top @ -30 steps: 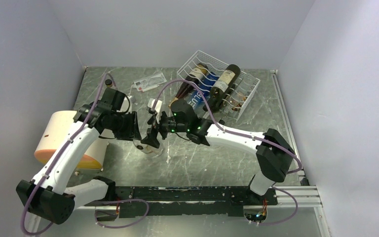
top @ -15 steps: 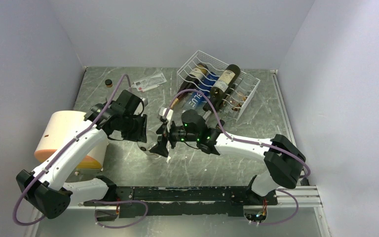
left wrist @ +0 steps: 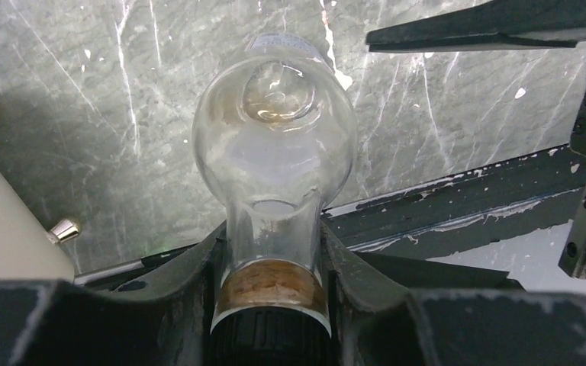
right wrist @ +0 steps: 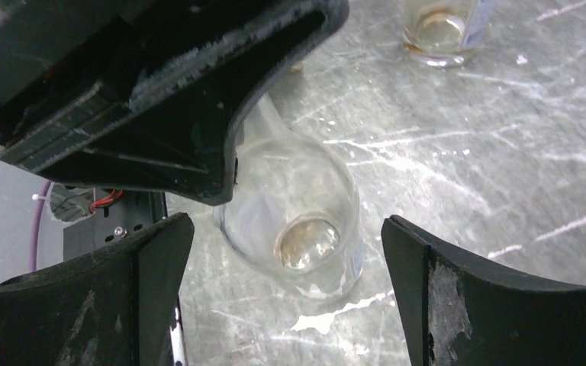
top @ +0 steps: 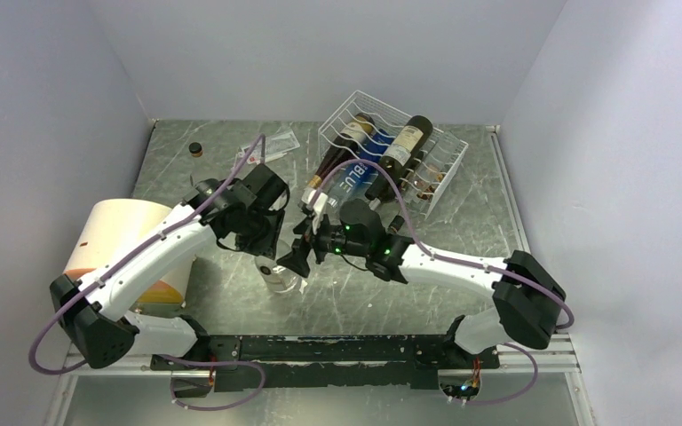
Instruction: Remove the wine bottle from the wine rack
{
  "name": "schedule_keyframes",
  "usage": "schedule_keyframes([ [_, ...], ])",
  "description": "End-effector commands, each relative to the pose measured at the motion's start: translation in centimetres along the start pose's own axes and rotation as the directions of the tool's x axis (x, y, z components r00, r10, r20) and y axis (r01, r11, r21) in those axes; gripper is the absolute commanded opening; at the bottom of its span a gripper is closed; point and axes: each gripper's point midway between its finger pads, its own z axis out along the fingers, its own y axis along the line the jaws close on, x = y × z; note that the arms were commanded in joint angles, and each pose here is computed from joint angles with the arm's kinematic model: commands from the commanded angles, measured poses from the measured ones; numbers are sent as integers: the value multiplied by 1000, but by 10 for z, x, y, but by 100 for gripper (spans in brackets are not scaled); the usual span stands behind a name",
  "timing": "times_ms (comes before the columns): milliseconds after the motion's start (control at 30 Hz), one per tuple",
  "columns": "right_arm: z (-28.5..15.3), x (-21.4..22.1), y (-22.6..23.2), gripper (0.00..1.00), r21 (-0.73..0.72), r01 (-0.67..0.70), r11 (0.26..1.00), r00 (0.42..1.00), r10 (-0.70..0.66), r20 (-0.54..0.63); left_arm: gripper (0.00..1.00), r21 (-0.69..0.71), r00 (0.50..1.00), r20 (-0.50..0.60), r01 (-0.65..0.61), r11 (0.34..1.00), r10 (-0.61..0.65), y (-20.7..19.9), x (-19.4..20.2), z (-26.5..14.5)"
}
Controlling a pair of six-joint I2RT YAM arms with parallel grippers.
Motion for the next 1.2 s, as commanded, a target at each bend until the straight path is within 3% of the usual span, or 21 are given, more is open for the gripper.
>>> schedule_keyframes([
  [0, -14, -1, -9, 100, 66, -28, 997, 999, 25, 38, 36, 16, 996, 93, 4, 1000, -6, -18, -25, -11],
  [133, -23, 6, -11, 100, 93, -48, 994, 998, 44, 46, 53, 41, 994, 105, -8, 999, 4, -25, -27, -12],
  [300, -29, 10, -10, 100, 106, -71, 992, 997, 67, 43, 64, 76, 986, 164, -16, 997, 3, -29, -37, -27],
  [400, -30, 10, -11, 100, 112, -75, 991, 997, 70, 44, 84, 113, 975, 221, -29, 993, 3, -34, -45, -42],
  [567, -25, 1, -17, 100, 145, -88, 985, 996, 82, 46, 92, 130, 917, 398, -57, 990, 0, -34, -78, -87],
  [667, -21, -9, -17, 100, 153, -82, 985, 995, 74, 61, 97, 64, 816, 577, -11, 998, -28, -15, -117, -125],
  [833, -10, -20, -5, 99, 119, -26, 993, 998, 19, 62, 99, 53, 560, 825, 55, 997, -75, 21, -179, -185],
  [1000, 7, -28, 4, 96, 130, -5, 991, 999, -1, 46, 100, 55, 355, 931, 109, 993, -90, 55, -214, -219],
  [1167, 21, -28, -4, 88, 228, -14, 974, 999, 6, 35, 100, 57, 158, 984, 122, 991, -76, 67, -219, -240],
])
